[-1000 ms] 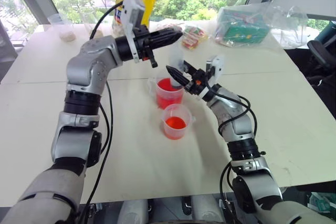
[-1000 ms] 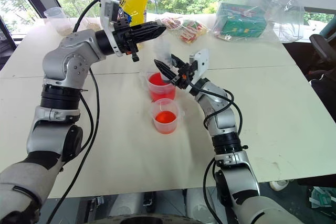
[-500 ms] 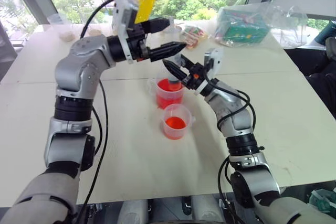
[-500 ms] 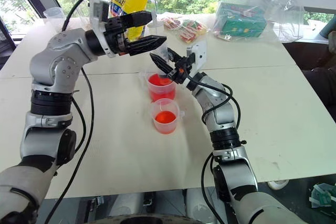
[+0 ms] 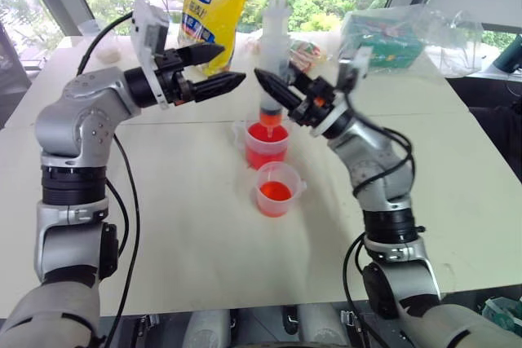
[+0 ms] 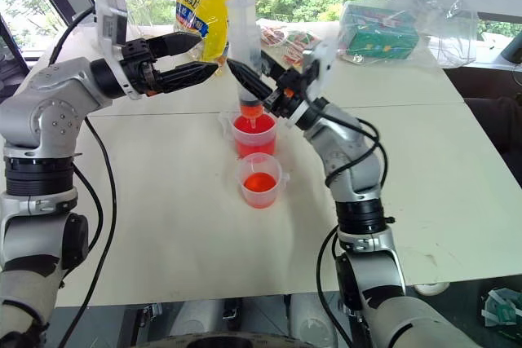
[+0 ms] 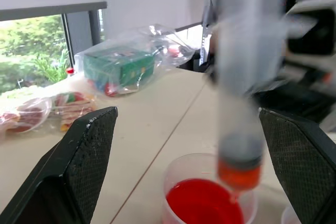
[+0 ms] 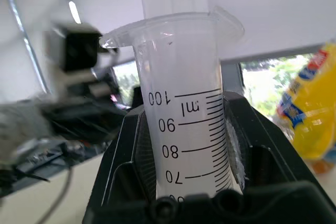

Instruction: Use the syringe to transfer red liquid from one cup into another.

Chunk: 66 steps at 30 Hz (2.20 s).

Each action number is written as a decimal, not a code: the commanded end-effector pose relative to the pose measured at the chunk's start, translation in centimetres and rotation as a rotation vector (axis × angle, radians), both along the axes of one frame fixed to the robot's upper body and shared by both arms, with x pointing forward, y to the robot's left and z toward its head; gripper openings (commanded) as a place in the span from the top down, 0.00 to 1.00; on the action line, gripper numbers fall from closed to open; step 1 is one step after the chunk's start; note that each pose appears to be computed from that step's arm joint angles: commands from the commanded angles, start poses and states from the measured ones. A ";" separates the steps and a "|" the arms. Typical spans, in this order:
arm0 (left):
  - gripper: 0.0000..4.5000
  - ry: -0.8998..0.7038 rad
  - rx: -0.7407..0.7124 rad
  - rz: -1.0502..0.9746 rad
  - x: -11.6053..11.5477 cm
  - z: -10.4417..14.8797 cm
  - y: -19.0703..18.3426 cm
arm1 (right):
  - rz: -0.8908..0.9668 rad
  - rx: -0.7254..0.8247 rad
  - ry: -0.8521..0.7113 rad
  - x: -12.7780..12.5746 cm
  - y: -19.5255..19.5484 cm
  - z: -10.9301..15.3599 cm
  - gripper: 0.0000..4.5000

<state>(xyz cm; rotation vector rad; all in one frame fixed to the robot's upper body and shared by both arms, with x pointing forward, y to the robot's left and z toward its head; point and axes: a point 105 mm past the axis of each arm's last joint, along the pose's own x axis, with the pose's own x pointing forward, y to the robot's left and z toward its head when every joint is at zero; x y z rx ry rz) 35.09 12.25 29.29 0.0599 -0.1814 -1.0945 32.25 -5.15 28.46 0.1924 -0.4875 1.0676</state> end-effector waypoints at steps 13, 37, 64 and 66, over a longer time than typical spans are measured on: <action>0.02 -0.023 -0.040 -0.123 -2.2 2.1 -0.5 | 0.132 -0.112 0.082 -4.3 0.3 -4.1 0.69; 0.02 -0.008 -0.067 -0.192 -2.7 2.1 -2.9 | 0.107 -0.166 0.082 -4.0 0.6 -6.5 0.69; 0.98 0.065 0.004 -0.341 -4.4 -1.2 -5.9 | 0.093 -0.097 0.028 -4.2 0.3 -2.9 0.69; 0.98 0.077 0.007 -0.339 -4.3 -1.6 -5.9 | 0.092 -0.088 0.025 -4.3 0.3 -2.5 0.69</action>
